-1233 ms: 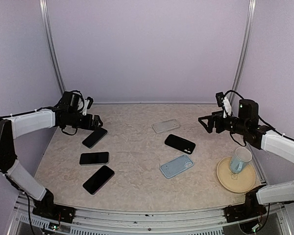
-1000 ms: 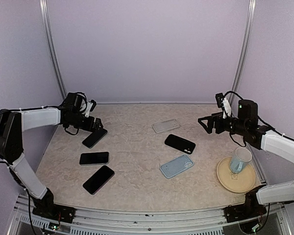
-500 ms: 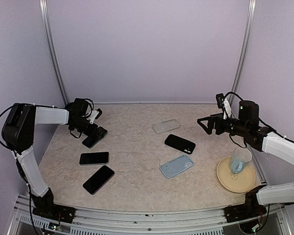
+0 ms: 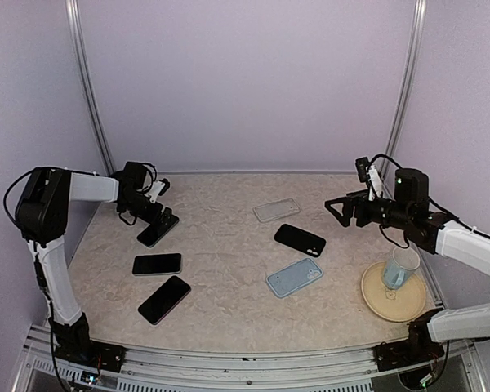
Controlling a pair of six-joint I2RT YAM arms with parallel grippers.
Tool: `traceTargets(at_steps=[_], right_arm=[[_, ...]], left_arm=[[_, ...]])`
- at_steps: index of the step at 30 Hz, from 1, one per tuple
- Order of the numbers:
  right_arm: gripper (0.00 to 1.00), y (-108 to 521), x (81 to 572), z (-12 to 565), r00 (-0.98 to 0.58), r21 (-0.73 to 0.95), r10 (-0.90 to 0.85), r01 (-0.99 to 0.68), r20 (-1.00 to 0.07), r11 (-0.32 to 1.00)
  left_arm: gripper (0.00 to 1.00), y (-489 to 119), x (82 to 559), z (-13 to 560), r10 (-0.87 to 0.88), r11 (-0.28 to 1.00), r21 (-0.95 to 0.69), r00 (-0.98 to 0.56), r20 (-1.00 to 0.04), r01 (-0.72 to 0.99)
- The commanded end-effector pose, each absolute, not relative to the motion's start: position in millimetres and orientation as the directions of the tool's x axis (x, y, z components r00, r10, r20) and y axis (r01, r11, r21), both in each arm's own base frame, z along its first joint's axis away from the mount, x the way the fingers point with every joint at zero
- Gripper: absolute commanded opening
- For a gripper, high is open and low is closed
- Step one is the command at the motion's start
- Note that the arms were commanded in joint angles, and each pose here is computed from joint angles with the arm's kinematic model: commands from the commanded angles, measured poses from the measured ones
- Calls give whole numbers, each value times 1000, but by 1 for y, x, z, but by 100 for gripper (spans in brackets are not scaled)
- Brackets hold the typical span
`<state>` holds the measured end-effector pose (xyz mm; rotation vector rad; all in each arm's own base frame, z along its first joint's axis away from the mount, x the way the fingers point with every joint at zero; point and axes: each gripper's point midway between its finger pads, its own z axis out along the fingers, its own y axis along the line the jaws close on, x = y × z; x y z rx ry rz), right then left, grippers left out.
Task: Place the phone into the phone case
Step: Pick up the phone from the corner of the board.
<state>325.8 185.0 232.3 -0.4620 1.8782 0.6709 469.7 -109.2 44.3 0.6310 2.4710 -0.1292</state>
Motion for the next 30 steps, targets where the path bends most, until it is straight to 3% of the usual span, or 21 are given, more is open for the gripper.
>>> traceTargets(at_steps=[1, 16, 30], right_arm=[[100, 188, 322, 232, -380, 226, -23, -597, -925, 770], [100, 191, 324, 225, -396, 218, -43, -591, -917, 776], [100, 192, 326, 221, -403, 217, -51, -589, -914, 778]], left_arm=[[99, -115, 480, 46, 416, 868, 27, -695, -587, 496], [98, -123, 480, 25, 429, 848, -14, -702, -569, 530], [86, -123, 472, 3, 409, 855, -60, -742, -532, 514]])
